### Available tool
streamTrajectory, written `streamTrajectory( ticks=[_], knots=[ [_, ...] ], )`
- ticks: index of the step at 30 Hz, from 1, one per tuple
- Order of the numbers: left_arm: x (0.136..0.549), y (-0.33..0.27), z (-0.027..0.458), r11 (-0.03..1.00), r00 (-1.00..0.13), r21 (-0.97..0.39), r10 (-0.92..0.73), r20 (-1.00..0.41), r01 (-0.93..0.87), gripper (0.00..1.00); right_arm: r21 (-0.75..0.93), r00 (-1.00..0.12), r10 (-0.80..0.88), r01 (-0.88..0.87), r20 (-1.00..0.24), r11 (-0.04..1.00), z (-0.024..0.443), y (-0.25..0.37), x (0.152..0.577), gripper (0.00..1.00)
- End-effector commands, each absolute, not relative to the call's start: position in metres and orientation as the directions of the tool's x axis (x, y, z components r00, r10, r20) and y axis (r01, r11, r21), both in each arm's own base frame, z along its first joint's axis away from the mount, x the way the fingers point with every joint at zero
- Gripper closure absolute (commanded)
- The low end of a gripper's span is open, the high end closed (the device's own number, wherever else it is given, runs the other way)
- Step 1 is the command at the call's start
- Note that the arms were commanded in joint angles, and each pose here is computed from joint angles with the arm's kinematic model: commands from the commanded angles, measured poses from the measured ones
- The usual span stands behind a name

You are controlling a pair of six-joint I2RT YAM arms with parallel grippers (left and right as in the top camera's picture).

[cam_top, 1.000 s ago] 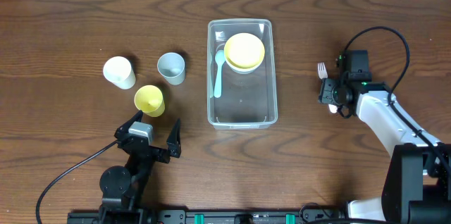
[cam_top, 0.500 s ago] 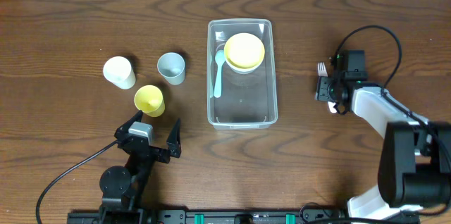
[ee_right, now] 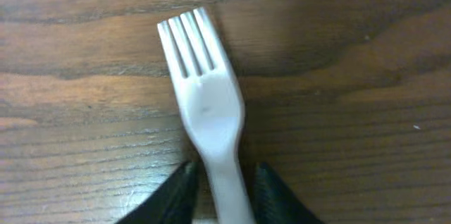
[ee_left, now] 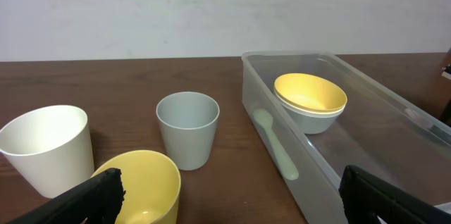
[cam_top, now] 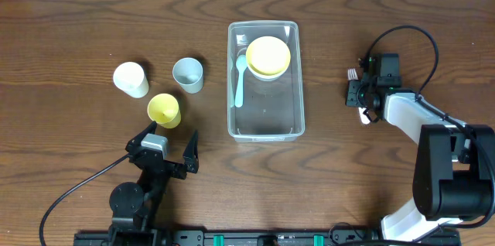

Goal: Pack container
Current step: 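Move the right gripper to the white fork and grasp it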

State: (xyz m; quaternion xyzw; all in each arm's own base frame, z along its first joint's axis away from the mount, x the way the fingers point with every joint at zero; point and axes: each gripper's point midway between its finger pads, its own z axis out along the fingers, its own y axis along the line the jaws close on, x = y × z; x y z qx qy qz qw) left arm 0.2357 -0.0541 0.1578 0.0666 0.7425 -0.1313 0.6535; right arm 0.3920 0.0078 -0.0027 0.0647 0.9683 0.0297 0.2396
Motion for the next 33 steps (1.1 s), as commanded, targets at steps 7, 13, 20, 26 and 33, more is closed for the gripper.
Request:
streamTrajectory(
  ticks=[7,13,20,26,33],
  knots=[
    [0.236,-0.054,0.142,0.957,-0.173,-0.11,-0.064,-0.983,0.269,0.02,0.191,-0.907,0.211,0.148,-0.366,0.97,-0.026,0.021,0.376,0.85],
    [0.236,-0.054,0.142,0.957,-0.173,-0.11,-0.064,-0.983,0.269,0.02,0.237,-0.902,0.217,0.133,-0.374,0.962,-0.022,0.029,0.38,0.92],
    [0.236,-0.054,0.142,0.957,-0.173,-0.11,-0.064,-0.983,0.269,0.02,0.248,-0.899,0.216,0.126,-0.381,0.961,-0.02,0.031,0.383,0.99],
    [0.236,-0.054,0.142,0.957,-0.173,-0.11,-0.064,-0.983,0.269,0.02,0.328,-0.891,0.211,0.076,-0.401,0.942,-0.001,0.046,0.399,0.95],
    [0.236,-0.054,0.142,0.957,-0.173,-0.11,-0.064,-0.983,0.269,0.02,0.467,-0.883,0.176,-0.054,-0.435,0.883,0.046,0.076,0.418,0.94]
  ],
)
